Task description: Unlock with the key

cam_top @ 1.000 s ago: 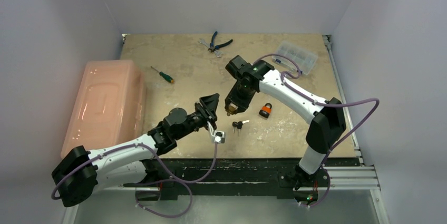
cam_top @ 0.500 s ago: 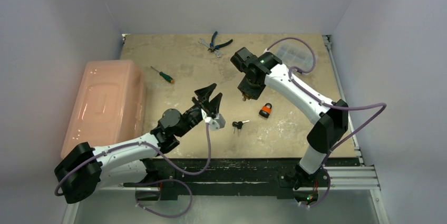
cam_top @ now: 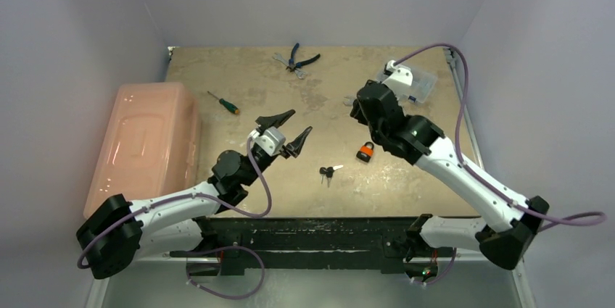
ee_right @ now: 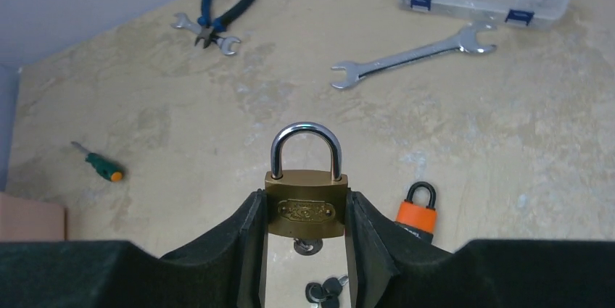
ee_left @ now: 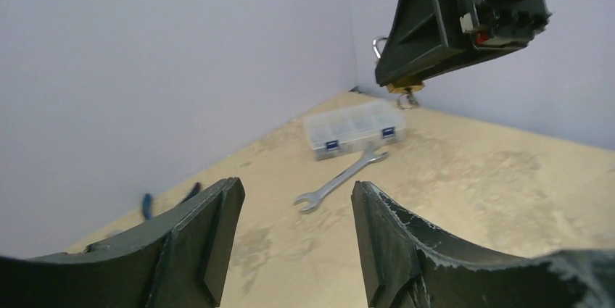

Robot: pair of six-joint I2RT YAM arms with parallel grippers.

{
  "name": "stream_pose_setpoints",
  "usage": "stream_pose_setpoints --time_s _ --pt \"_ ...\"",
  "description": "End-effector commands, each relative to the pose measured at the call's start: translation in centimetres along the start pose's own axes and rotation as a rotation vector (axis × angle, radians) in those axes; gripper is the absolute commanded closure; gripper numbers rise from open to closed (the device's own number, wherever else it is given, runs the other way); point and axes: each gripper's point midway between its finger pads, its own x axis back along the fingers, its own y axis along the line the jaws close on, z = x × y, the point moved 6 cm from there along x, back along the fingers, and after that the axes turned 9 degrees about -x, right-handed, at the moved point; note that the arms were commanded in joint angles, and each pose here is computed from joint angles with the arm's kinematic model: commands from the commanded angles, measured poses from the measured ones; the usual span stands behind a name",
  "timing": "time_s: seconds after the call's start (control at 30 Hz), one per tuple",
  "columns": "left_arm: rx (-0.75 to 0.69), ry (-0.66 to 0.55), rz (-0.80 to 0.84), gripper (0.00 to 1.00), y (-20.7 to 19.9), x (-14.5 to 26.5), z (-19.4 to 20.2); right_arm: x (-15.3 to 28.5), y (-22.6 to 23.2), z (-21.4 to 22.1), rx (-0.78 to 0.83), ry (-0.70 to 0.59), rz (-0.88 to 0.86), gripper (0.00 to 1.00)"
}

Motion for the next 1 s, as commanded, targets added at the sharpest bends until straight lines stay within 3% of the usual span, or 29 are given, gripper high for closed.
stream_pose_setpoints --time_s 0.0,0.27,0.6,0.97 --pt "0.243 -0.158 0.078 0.37 -0.7 -1.1 -3.5 1.2 2.1 -3.2 0.015 -0.223 -0.249 1.0" --pt "0.364 -0.189 0.154 0.33 -1.7 -1.7 -3.4 3.1 3.7 -3.1 0.127 -0.279 -0.323 1.0" --pt "0.406 -0.225 0.085 0.46 -1.0 -1.5 -3.4 5.2 5.8 -3.5 -0.176 -0.14 -0.404 1.0" --pt "0.435 -0.249 0.059 0.54 -0.7 -1.4 -3.8 6.1 8.5 -1.9 -0.25 0.014 -0.57 1.0"
